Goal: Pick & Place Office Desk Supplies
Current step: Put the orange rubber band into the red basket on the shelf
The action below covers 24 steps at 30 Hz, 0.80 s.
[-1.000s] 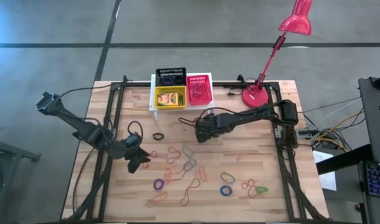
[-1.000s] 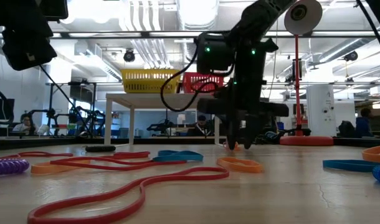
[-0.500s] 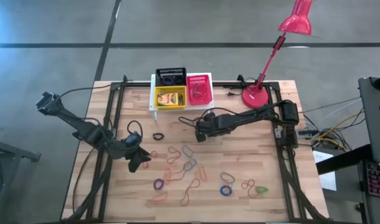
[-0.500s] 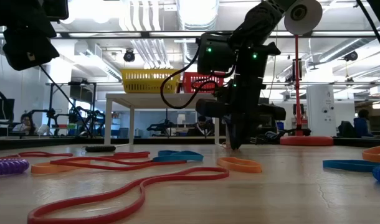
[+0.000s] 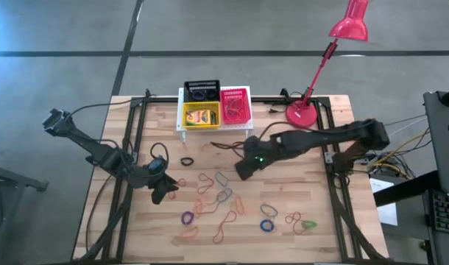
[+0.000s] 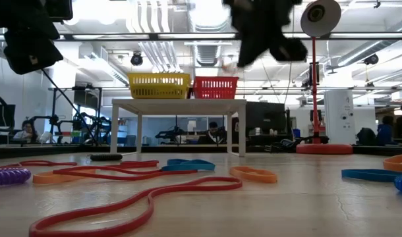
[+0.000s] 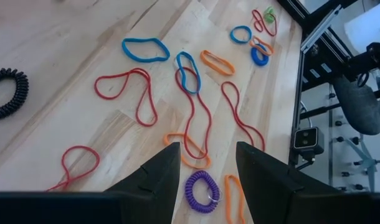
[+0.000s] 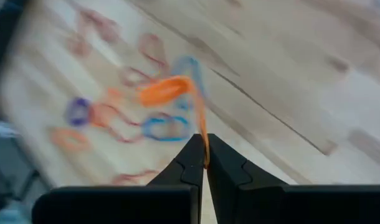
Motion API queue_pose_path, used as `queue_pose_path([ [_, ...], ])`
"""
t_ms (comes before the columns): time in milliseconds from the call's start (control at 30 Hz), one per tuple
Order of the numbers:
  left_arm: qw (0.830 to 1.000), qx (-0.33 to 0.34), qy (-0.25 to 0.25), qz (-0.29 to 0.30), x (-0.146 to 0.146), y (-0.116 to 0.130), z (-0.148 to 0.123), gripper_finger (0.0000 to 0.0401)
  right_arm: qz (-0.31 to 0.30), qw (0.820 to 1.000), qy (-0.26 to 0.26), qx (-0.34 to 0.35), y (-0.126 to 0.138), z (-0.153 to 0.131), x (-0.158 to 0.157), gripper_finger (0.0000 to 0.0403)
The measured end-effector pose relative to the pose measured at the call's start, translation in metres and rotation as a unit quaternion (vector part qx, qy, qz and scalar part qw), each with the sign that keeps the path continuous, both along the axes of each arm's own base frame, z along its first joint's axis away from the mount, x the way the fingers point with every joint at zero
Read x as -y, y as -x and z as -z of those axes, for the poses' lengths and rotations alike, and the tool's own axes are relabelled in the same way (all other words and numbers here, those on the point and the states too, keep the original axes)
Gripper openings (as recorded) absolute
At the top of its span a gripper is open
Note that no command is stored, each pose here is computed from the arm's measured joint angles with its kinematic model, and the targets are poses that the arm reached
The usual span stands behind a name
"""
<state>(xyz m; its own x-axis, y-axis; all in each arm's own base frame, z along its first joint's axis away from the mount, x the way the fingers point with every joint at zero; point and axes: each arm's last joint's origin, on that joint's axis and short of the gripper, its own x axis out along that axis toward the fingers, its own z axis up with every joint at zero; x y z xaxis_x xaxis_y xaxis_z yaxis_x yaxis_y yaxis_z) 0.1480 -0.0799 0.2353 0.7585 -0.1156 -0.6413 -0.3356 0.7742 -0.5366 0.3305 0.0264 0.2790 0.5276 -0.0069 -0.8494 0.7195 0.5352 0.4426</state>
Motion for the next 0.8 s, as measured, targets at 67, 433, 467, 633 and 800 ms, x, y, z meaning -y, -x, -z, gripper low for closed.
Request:
queue_pose_path([
  [67, 1.0, 0.0, -0.005, 0.004, 0.0, 0.0, 0.001, 0.0161, -0.003, 0.999, 0.004, 0.034, 0.001, -0.02, 0.001, 0.0009],
  [433, 1.0, 0.002, -0.008, 0.0, -0.001, 0.0, 0.001, 0.0161, 0.004, 0.985, 0.139, 0.098, -0.031, -0.074, 0.066, 0.0009],
  [467, 1.0, 0.002, -0.008, 0.0, -0.001, 0.0, 0.001, 0.0161, 0.007, 0.985, 0.148, 0.089, -0.034, -0.074, 0.077, 0.0009],
  [633, 1.0, 0.0, -0.009, 0.0, -0.001, 0.0, 0.001, 0.0161, 0.019, 0.982, 0.186, 0.035, -0.038, -0.079, 0.133, 0.0009],
  [800, 1.0, 0.004, -0.02, -0.017, -0.002, 0.0, 0.002, 0.0161, -0.013, 0.979, 0.201, -0.028, -0.04, -0.075, 0.179, 0.0009],
])
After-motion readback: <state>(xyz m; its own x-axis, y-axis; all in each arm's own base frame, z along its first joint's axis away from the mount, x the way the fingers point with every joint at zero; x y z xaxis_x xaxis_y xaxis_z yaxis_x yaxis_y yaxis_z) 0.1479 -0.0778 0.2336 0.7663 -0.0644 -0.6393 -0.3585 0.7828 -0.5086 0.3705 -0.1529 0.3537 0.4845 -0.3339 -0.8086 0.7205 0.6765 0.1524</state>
